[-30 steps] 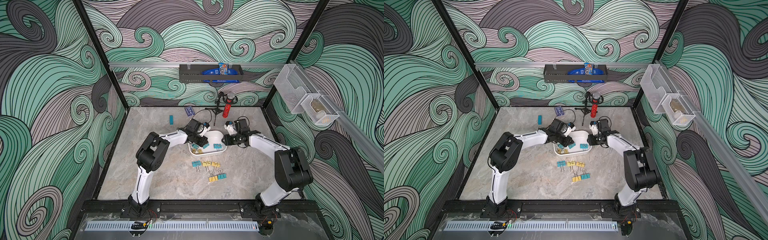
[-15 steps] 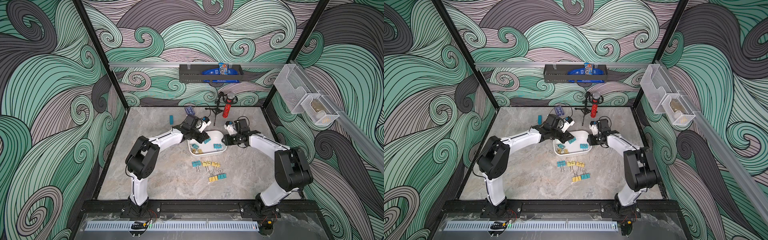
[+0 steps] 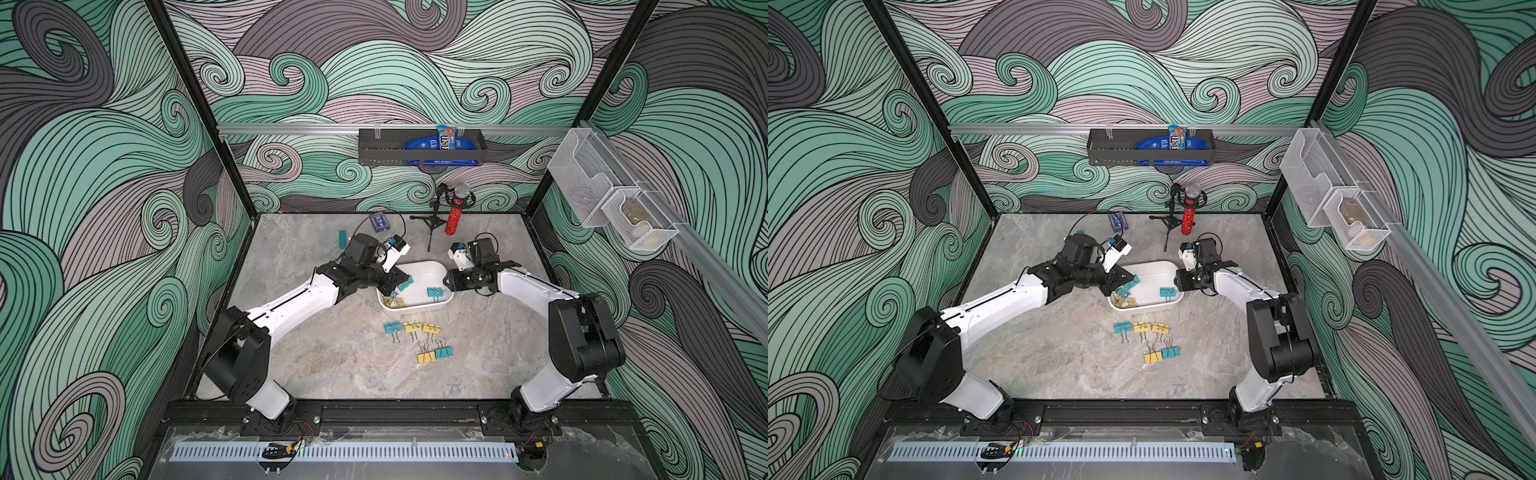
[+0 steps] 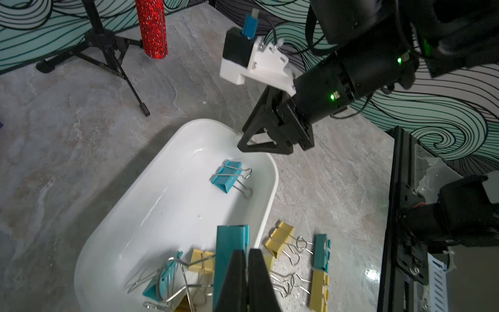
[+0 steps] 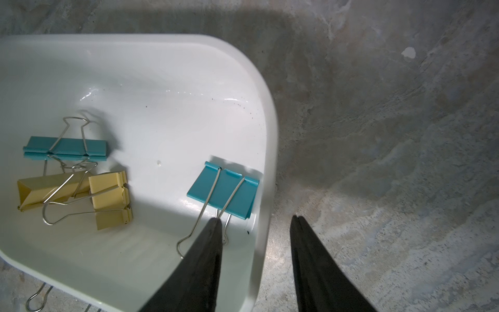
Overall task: Take out the binder clips from the storage box
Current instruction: Place the binder clip at the center of the board.
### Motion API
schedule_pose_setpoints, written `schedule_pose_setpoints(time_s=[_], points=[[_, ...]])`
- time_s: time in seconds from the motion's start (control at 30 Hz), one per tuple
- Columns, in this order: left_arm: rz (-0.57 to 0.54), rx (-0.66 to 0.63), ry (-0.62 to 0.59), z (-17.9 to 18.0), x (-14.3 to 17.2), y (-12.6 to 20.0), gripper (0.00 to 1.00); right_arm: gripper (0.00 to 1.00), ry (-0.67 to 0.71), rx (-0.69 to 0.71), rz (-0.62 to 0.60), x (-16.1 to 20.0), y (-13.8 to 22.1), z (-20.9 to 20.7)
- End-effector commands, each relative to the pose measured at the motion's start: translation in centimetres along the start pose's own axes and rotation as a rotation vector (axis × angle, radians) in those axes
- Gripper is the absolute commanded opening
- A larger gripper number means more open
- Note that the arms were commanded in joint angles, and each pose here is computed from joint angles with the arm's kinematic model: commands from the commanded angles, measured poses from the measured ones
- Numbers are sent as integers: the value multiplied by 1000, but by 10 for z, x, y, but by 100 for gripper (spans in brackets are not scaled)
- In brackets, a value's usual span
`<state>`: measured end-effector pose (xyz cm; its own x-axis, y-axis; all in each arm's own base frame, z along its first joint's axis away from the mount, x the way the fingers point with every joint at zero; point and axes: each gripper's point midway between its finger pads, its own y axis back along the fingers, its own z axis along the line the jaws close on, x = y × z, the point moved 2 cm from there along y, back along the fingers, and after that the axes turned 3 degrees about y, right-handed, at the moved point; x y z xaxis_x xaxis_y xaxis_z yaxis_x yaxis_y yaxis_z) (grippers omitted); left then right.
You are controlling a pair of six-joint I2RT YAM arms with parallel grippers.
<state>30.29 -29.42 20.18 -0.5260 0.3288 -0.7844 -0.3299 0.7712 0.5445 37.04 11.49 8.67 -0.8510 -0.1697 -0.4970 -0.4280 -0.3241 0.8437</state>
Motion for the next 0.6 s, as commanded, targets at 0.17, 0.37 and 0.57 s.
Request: schedule_pose_setpoints(time_s=[0.17,0.37,0.57], points=[[-37,59,31,-23,42,32,0,44,0,-4,22,4,-5,-1],[-21,119,42,-38,63,38,0,44,4,-3,24,5,-6,0],[53,181,76,-56,91,31,0,44,4,-6,32,7,-8,1]])
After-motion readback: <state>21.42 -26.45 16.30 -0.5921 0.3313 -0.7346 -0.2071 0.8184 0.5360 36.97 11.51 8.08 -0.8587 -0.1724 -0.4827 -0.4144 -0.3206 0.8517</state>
